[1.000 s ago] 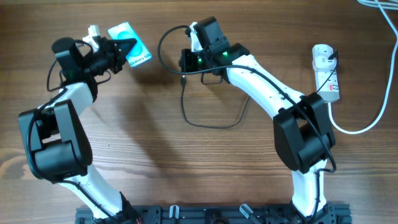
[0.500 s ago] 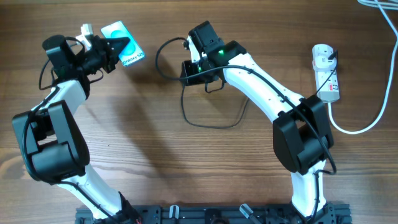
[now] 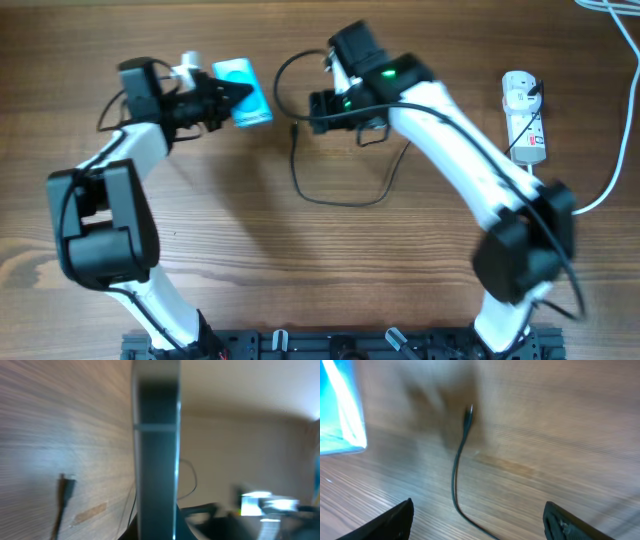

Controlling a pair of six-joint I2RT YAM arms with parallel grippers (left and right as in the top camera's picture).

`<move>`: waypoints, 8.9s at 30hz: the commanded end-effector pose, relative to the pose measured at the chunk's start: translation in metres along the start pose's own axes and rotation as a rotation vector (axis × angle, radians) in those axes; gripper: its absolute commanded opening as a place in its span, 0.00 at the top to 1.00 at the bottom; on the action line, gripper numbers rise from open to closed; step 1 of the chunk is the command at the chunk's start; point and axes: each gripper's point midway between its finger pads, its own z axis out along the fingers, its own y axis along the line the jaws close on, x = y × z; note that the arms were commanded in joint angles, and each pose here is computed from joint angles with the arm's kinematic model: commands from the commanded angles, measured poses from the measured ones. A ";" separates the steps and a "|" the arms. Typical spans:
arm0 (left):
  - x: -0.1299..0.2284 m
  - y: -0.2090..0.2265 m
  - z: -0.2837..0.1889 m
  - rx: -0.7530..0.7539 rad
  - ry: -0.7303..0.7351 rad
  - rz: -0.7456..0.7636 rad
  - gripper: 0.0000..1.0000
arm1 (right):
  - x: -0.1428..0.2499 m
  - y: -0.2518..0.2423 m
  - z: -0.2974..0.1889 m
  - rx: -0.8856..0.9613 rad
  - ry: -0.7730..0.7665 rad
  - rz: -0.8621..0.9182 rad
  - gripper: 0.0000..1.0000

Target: Plug charger to phone and switch on socket

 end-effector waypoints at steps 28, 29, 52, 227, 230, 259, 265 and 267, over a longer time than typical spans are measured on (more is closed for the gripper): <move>-0.075 0.040 -0.107 -0.089 -0.328 -0.039 0.96 | 0.032 0.027 0.148 0.175 -0.019 -0.141 0.29; -0.075 0.040 -0.107 -0.089 -0.330 -0.039 0.96 | 0.031 0.027 0.151 0.174 -0.022 -0.141 0.29; -0.075 0.039 -0.107 -0.086 -0.326 -0.036 0.96 | 0.030 0.008 0.201 0.177 -0.043 -0.015 0.61; 0.095 -0.142 0.054 0.329 0.368 0.286 0.96 | 0.018 0.058 -0.043 -1.051 -0.194 0.216 0.97; 0.099 -0.141 0.052 0.330 0.395 0.290 0.96 | 0.017 0.057 -0.043 -1.047 -0.201 0.219 0.96; 0.102 -0.138 0.049 0.325 0.424 0.280 0.96 | 0.013 0.055 -0.042 -1.026 -0.251 0.173 0.94; 0.091 -0.137 0.044 0.322 0.381 0.278 0.96 | 0.032 0.062 -0.049 -1.089 -0.186 0.057 0.46; 0.085 -0.136 0.040 0.321 0.365 0.276 0.96 | 0.035 0.060 -0.053 -1.105 -0.176 0.034 0.28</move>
